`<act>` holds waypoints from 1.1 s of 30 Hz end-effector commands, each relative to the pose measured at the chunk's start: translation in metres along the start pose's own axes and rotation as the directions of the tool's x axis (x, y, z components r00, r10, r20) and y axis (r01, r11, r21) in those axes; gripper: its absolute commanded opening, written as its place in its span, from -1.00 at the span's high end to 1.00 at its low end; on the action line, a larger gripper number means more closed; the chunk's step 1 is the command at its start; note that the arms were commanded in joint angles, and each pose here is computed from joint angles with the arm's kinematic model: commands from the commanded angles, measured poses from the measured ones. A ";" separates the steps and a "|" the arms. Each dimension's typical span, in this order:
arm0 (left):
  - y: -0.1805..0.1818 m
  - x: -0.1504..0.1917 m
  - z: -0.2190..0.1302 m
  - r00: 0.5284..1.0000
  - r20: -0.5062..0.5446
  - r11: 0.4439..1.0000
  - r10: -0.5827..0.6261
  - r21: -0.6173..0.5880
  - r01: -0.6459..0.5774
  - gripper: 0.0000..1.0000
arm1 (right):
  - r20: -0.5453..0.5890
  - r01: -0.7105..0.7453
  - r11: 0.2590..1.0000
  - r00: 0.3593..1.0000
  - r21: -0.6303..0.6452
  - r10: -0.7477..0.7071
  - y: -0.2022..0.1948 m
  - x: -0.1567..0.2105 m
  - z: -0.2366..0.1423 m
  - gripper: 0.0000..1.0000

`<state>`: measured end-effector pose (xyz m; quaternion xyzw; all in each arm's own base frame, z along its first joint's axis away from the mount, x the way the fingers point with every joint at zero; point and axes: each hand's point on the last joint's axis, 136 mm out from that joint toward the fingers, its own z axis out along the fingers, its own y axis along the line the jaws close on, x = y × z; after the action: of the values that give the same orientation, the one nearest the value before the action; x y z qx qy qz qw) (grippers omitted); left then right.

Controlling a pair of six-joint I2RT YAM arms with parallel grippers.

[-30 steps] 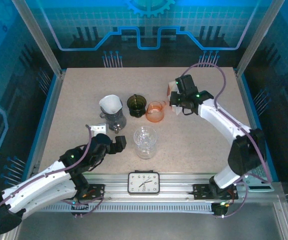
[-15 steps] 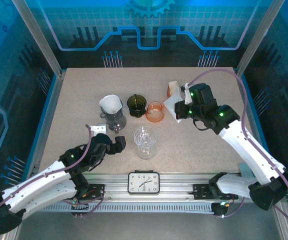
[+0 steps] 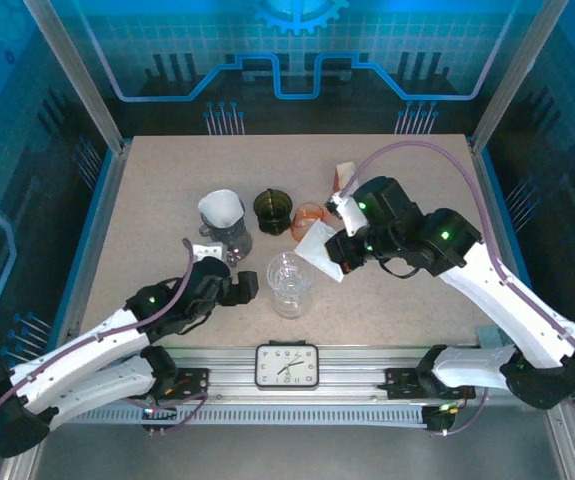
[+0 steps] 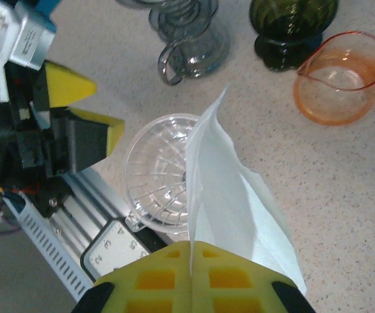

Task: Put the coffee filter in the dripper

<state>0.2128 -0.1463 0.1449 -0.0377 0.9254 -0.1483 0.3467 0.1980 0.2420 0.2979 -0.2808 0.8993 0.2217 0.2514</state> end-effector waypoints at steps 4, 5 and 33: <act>-0.009 0.001 -0.006 0.998 -0.048 0.999 0.027 0.037 -0.025 -0.93 | -0.194 0.076 0.996 0.979 0.038 -0.067 0.008 0.021 0.009 1.00; -0.009 0.001 -0.006 0.998 -0.049 0.999 0.029 0.038 -0.027 -0.93 | -0.212 0.084 0.996 0.974 0.037 -0.074 0.009 0.021 0.013 1.00; -0.018 0.010 -0.005 0.993 -0.110 0.993 0.037 0.114 -0.024 -0.96 | -0.434 0.193 0.981 0.881 -0.032 -0.187 0.044 0.027 0.100 1.00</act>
<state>0.2026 -0.1620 0.1431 -0.0078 0.9364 -0.1855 0.2978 0.1946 0.3111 0.2256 -0.3956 0.9077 0.1124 0.0839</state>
